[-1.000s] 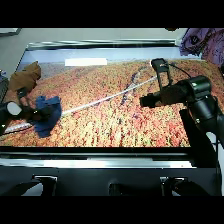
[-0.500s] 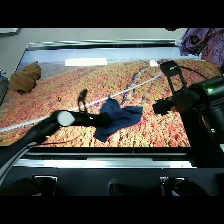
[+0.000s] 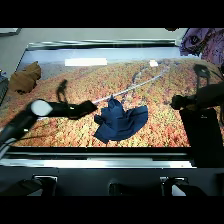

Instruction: Fold the clothes and pants, and hang the long-sleeved shirts on hangers.

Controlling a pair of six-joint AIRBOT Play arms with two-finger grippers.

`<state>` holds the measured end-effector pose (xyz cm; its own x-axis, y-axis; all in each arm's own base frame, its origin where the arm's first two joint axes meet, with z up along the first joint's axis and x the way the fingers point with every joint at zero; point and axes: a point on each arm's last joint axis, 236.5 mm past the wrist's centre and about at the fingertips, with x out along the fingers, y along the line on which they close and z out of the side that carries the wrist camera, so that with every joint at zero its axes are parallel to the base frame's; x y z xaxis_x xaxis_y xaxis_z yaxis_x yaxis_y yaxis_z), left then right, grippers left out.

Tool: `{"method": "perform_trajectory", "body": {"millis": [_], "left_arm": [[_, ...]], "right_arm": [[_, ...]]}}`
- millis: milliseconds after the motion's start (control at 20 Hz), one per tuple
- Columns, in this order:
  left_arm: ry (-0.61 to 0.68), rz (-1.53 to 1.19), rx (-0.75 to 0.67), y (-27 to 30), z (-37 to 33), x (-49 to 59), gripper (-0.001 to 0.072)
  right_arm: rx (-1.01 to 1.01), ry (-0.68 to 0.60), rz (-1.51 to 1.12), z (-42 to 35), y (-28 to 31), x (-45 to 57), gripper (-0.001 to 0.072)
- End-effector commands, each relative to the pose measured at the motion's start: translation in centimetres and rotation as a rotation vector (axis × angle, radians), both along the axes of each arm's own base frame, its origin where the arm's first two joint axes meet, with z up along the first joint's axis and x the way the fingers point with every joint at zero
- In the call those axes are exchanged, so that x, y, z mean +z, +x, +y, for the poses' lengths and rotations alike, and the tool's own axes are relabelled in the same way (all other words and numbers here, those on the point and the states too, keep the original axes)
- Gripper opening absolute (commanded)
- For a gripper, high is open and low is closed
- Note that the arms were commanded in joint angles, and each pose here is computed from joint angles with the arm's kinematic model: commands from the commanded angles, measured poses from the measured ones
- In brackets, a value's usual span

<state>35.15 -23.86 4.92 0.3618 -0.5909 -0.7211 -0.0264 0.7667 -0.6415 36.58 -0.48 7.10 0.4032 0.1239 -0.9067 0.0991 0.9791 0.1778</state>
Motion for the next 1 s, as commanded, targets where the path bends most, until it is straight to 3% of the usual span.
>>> {"method": "perform_trajectory", "body": {"millis": [0, 200, 600, 650, 700, 800, 950], "left_arm": [[0.072, -0.025, 0.044, 0.0, 7.2, 2.1, 0.0668], [0.078, -0.015, 0.11, 0.7, 10.2, 2.3, 0.0668], [0.072, -0.01, 0.12, 0.8, 10.5, 2.3, 0.0667], [0.055, 0.018, 0.121, 0.3, 10.2, 2.2, 0.0667], [0.05, 0.058, 0.131, -0.1, 10.2, 1.8, 0.0667], [0.058, 0.12, 0.12, -1.1, 10.4, 0.1, 0.0668], [0.017, 0.176, 0.137, -2.1, 9.3, -4.3, 0.0661]], "right_arm": [[-0.137, 0.441, 0.031, 0.5, 1.4, -4.1, 0.049], [-0.018, 0.53, 0.138, 4.8, 1.9, -10.5, 0.0489], [0.066, 0.467, 0.186, 10.3, 3.5, -17.9, 0.0464], [0.076, 0.468, 0.198, 10.9, 3.3, -18.3, 0.0428], [0.084, 0.468, 0.207, 11.3, 3.2, -18.6, 0.0328], [0.086, 0.47, 0.204, 11.4, 3.2, -18.5, 0.0029], [0.103, 0.463, 0.171, 11.4, 3.5, -17.1, 0.003]]}}
